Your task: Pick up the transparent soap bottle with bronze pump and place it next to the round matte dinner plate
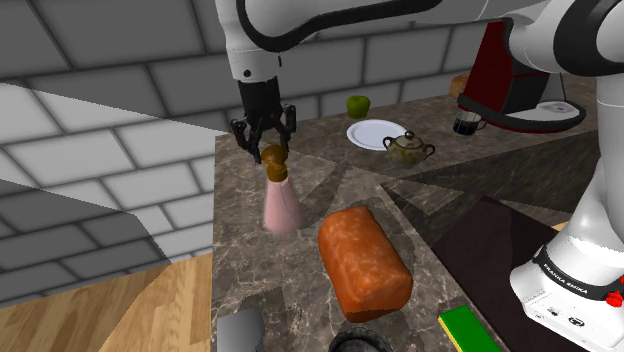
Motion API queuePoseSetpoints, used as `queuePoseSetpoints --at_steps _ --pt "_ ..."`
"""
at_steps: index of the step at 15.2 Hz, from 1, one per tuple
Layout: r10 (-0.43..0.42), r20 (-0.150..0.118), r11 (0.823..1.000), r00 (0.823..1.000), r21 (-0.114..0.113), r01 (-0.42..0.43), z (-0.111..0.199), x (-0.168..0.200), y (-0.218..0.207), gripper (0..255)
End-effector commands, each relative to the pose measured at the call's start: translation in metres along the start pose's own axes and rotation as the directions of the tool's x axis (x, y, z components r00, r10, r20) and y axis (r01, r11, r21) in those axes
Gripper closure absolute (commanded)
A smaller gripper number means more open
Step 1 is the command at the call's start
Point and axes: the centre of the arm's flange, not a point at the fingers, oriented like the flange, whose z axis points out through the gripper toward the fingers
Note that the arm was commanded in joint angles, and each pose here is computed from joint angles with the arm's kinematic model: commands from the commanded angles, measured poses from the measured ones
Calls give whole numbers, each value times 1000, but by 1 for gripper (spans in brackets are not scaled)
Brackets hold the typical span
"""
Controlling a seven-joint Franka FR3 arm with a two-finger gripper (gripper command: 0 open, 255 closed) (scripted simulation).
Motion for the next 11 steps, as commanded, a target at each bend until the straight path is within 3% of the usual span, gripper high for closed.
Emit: queuePoseSetpoints --at_steps 1,7,11 --pt "0 0 1000 1000 0 0 -10 -2 0 255" --pt "0 0 1000 1000 0 0 -40 -5 -1 255" --pt "0 0 1000 1000 0 0 -42 -11 51 255"
